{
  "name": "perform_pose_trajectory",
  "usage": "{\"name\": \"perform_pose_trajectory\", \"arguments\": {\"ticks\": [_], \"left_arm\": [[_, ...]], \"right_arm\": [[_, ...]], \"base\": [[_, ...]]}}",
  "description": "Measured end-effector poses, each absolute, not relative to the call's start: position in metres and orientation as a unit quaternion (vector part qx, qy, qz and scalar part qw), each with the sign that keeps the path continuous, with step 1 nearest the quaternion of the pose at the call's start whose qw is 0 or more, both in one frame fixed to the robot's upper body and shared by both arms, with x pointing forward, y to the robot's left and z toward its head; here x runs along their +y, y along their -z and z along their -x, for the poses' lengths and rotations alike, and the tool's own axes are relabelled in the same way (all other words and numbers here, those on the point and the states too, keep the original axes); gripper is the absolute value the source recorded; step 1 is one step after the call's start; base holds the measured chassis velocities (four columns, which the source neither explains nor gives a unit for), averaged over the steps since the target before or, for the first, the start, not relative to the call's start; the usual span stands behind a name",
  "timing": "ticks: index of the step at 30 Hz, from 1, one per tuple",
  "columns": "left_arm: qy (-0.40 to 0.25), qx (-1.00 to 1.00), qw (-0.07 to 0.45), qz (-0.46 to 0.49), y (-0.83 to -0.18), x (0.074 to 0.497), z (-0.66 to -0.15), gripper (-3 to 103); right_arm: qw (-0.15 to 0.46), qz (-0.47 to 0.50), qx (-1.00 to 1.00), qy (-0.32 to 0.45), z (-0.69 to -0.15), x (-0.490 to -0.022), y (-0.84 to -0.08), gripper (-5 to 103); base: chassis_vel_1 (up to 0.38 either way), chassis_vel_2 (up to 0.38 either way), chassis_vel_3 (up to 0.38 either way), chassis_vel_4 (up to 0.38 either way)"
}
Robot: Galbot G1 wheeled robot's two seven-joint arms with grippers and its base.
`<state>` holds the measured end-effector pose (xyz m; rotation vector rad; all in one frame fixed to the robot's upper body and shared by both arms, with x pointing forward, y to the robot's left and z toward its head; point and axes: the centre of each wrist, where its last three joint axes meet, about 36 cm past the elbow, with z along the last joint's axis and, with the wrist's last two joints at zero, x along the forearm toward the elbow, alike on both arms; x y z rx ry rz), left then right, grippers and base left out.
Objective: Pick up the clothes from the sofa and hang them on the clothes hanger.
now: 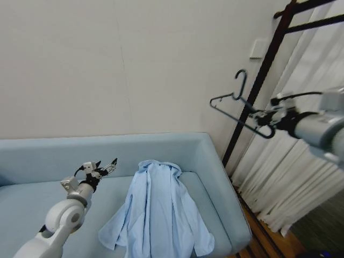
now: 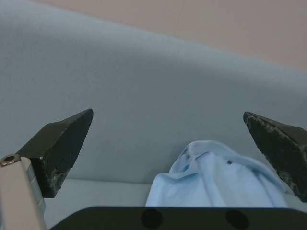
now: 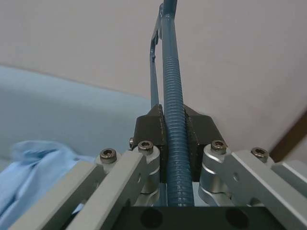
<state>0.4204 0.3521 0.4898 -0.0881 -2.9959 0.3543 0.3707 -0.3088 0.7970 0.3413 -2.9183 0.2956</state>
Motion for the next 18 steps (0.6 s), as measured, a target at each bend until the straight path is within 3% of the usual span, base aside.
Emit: {"name": "perform_pose_trajectory", "arguments": {"ticks": [10,18], "left_arm": [[-0.088,-0.99,0.098,0.055,-0.451,0.352,-0.485,100],[-0.066,-0.988,0.132,0.046,-0.42,0.347,-0.498,100]], "right_arm": [[0.157,-0.266,-0.947,-0.089,-0.428,-0.299,-0.704,8],[0.155,-0.362,-0.917,-0.063,-0.5,-0.282,-0.616,8]], "base": [[0.0,0.0,0.0,0.0],[0.0,0.0,0.0,0.0]]}}
